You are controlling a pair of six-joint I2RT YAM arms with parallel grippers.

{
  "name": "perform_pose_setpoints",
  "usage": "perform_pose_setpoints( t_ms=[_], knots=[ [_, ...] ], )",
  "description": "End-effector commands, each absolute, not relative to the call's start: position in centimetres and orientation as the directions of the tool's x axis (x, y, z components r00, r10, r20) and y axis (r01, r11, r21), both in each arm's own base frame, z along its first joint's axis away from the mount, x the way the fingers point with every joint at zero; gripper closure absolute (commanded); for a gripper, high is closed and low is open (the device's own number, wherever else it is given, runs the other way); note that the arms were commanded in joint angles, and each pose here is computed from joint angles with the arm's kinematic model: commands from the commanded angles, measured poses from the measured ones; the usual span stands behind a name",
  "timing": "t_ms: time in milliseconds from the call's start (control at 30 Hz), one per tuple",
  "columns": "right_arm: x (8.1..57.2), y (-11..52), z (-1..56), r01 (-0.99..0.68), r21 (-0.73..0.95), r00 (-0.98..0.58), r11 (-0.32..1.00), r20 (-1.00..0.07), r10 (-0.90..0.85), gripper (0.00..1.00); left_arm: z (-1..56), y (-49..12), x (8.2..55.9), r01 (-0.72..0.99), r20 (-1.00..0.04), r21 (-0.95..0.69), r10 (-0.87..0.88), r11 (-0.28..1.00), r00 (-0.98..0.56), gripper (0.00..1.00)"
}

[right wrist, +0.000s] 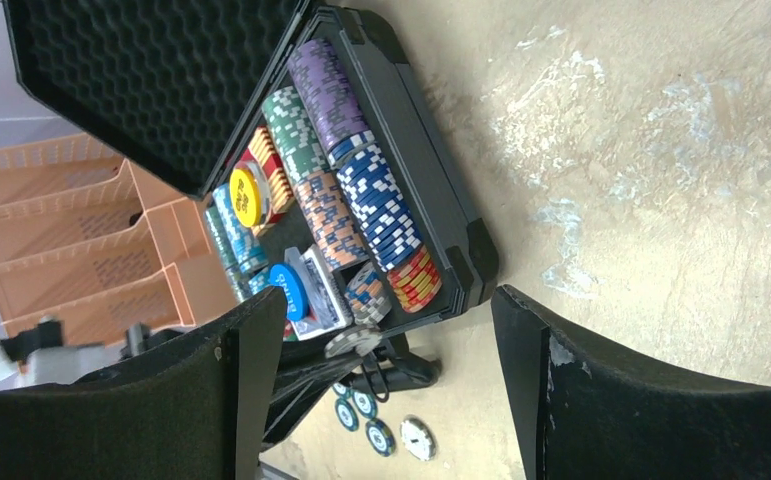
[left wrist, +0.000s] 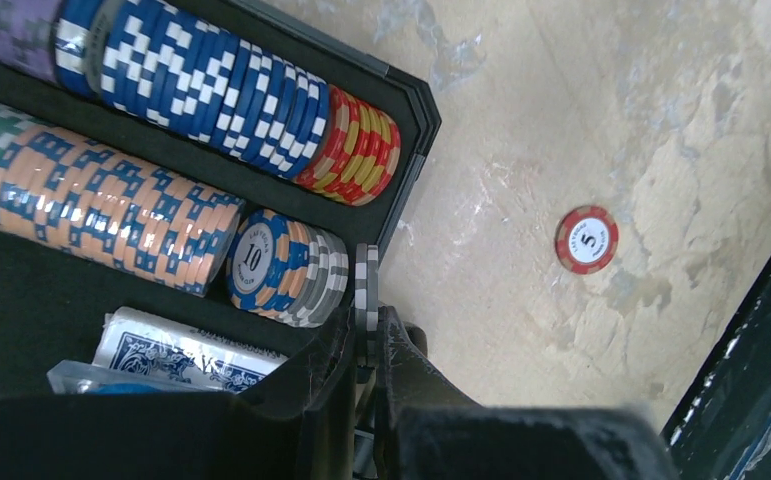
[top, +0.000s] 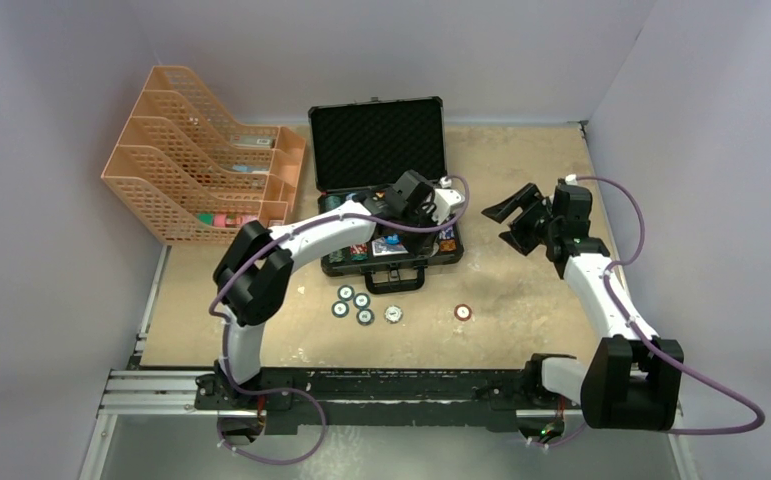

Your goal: Pack up texas hold em set

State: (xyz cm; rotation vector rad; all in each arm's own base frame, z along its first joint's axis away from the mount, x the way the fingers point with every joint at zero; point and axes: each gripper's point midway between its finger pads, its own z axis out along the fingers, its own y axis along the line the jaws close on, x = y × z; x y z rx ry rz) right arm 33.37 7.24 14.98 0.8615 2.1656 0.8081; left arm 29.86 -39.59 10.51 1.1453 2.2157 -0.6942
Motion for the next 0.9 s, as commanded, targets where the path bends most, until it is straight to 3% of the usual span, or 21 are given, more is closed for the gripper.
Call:
perform_pose_setpoints(
  t_ms=[0, 567, 767, 867],
  knots=[
    [33.6, 7.8, 16.3, 0.263, 0.751, -0.581, 0.606, -0.378, 0.721, 0.23, 11.6, -39.7, 29.7, 0.88, -0.646, -0.159, 0.627, 0.447, -0.435, 1.0],
    [32.8, 8.0, 16.3, 0.239, 0.75, -0.593, 0.617, -0.39, 0.705, 0.24, 9.8, -38.2, 33.6, 0.815, -0.591, 0.006, 0.659, 0.579, -0.464, 0.99],
    [32.3, 8.3, 16.0, 0.232, 0.755, -0.608, 0.613, -0.379, 0.697, 0.24, 10.3, -38.6, 33.7, 0.814, -0.601, 0.0, 0.65, 0.581, -0.464, 0.71],
    [32.1, 8.4, 15.9, 0.227, 0.755, -0.614, 0.616, -0.38, 0.692, 0.24, 10.8, -38.6, 33.8, 0.81, -0.609, 0.005, 0.644, 0.587, -0.463, 0.65]
  ],
)
